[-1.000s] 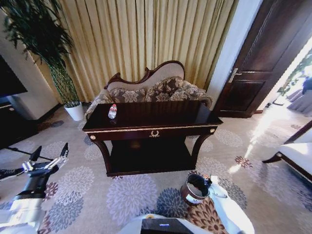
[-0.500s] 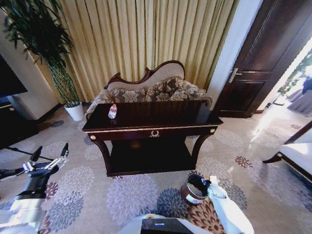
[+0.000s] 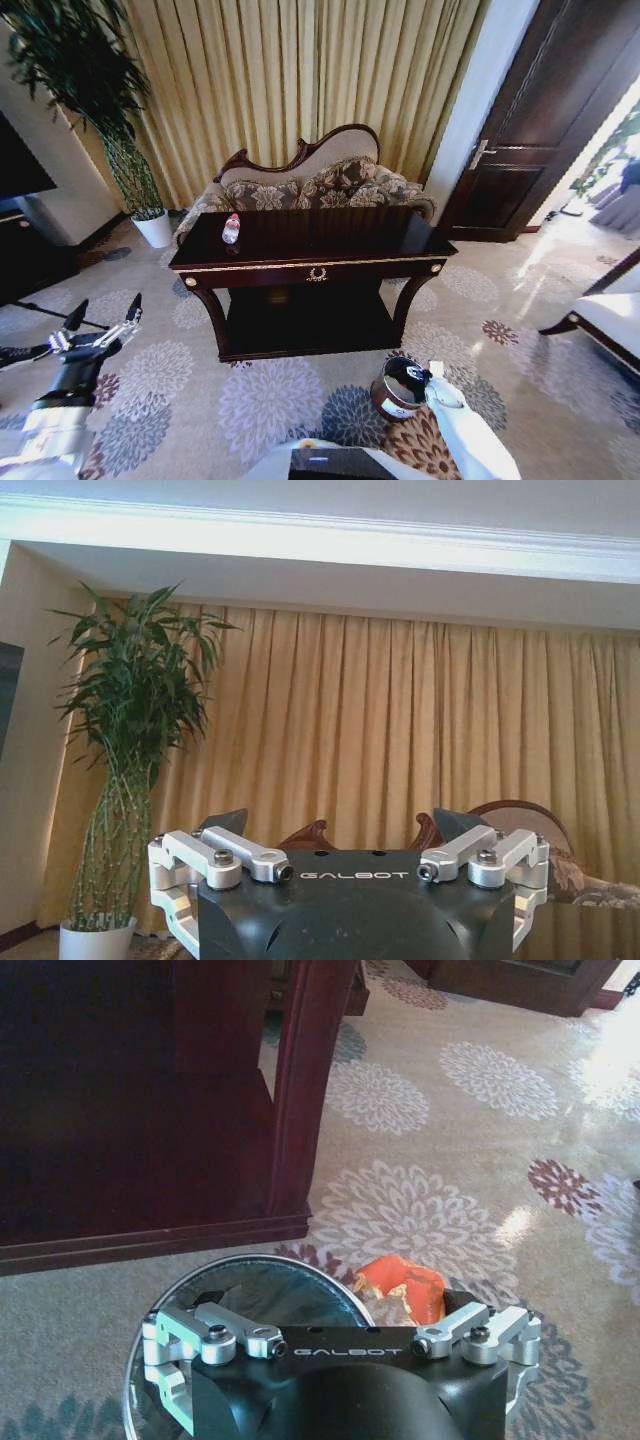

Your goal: Move to the front of the table and place the trash on the table into the trash bin.

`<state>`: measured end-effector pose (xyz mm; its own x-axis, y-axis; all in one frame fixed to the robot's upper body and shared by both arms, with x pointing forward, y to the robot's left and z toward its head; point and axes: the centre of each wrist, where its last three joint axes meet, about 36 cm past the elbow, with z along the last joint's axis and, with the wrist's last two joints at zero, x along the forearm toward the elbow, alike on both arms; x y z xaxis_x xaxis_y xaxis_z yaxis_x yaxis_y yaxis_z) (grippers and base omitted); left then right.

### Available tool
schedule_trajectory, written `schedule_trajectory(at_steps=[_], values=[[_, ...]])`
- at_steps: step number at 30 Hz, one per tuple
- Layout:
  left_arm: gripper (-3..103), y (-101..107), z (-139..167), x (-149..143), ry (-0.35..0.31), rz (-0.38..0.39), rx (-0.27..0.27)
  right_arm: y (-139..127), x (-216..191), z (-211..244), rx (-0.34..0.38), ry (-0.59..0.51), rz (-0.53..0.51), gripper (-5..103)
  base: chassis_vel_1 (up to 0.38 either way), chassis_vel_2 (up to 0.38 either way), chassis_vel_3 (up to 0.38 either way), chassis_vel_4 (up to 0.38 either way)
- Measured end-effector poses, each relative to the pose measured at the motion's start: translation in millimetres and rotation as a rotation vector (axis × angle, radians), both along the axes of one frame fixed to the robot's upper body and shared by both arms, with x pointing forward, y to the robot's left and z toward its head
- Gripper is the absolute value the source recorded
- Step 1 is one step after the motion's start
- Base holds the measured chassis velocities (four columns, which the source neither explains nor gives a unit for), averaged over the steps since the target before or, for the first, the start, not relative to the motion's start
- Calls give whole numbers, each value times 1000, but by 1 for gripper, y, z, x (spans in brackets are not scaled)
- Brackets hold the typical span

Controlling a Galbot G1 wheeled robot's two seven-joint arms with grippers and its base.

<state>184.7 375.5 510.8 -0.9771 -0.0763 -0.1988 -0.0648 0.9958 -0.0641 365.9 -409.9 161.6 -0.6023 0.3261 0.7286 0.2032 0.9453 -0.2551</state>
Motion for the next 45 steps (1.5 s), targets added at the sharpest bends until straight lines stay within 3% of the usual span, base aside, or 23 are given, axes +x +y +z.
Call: schedule_trajectory(at_steps=[6,7,15,20,24,27,40,45], values=[[100,0,-2,-1,2,3,-4,15,-2,-1,26,-14,6,97,0,0,0,0],[100,0,-2,-1,3,4,-5,23,-3,-1,38,-18,10,90,0,0,0,0],[100,1,-2,-2,2,6,-1,49,-6,-10,56,-9,30,100,0,0,0,0],[100,1,-1,-2,1,6,-2,47,4,-10,51,-15,28,80,0,0,0,0],[100,0,-2,-1,-2,3,-5,42,11,-7,42,-22,26,95,0,0,0,0],[100,-1,-2,0,-3,1,-7,41,12,-7,42,-22,25,100,0,0,0,0],[100,1,-4,-1,7,-1,-4,54,16,-17,75,-3,12,100,0,0,0,0],[100,1,-5,-1,8,-3,-5,55,17,-16,52,16,33,100,0,0,0,0]])
